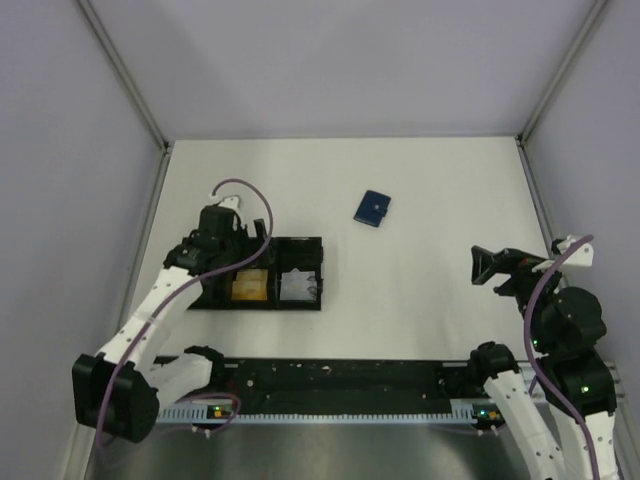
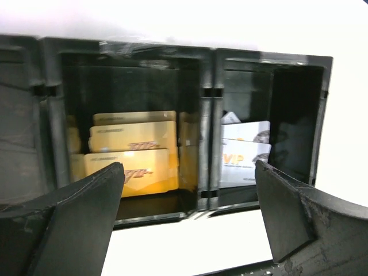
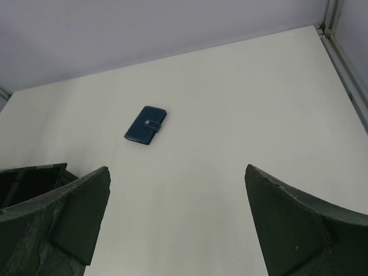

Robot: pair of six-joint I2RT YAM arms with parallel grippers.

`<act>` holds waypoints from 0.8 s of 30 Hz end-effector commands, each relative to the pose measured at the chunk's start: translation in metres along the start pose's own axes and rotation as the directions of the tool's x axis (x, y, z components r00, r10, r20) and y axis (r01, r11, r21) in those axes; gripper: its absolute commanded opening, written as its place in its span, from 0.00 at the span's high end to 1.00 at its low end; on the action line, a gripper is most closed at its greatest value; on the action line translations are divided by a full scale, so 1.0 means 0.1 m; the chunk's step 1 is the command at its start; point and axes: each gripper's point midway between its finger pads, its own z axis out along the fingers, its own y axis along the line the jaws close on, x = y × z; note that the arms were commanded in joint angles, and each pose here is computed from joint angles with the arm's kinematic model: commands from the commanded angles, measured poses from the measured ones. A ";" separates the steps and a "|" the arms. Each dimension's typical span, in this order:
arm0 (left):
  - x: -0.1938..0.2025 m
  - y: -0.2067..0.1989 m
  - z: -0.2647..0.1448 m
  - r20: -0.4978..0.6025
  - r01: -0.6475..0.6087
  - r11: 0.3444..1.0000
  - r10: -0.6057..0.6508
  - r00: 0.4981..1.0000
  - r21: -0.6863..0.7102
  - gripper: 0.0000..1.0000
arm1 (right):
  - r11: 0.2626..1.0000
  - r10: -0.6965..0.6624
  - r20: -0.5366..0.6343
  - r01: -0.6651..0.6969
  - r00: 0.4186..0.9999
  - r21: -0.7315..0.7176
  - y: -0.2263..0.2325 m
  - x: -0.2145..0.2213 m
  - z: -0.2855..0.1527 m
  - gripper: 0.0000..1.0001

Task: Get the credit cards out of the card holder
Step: Move the storage box to the center of the board.

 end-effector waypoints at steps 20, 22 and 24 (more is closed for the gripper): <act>-0.31 -0.45 1.08 -0.115 -0.043 0.982 0.023 0.993 -0.182 0.19 | 0.998 -0.003 0.033 0.005 0.999 -0.057 0.10 -0.08 -0.02 0.01; -0.43 -0.50 1.17 -0.100 -0.043 0.981 0.024 0.995 -0.190 0.19 | 0.998 -0.004 0.032 0.005 0.999 -0.057 0.10 -0.07 -0.02 0.01; -0.55 -0.54 1.26 -0.085 -0.040 0.979 0.024 0.996 -0.200 0.19 | 0.998 -0.005 0.026 0.007 1.000 -0.055 0.10 -0.05 -0.01 0.01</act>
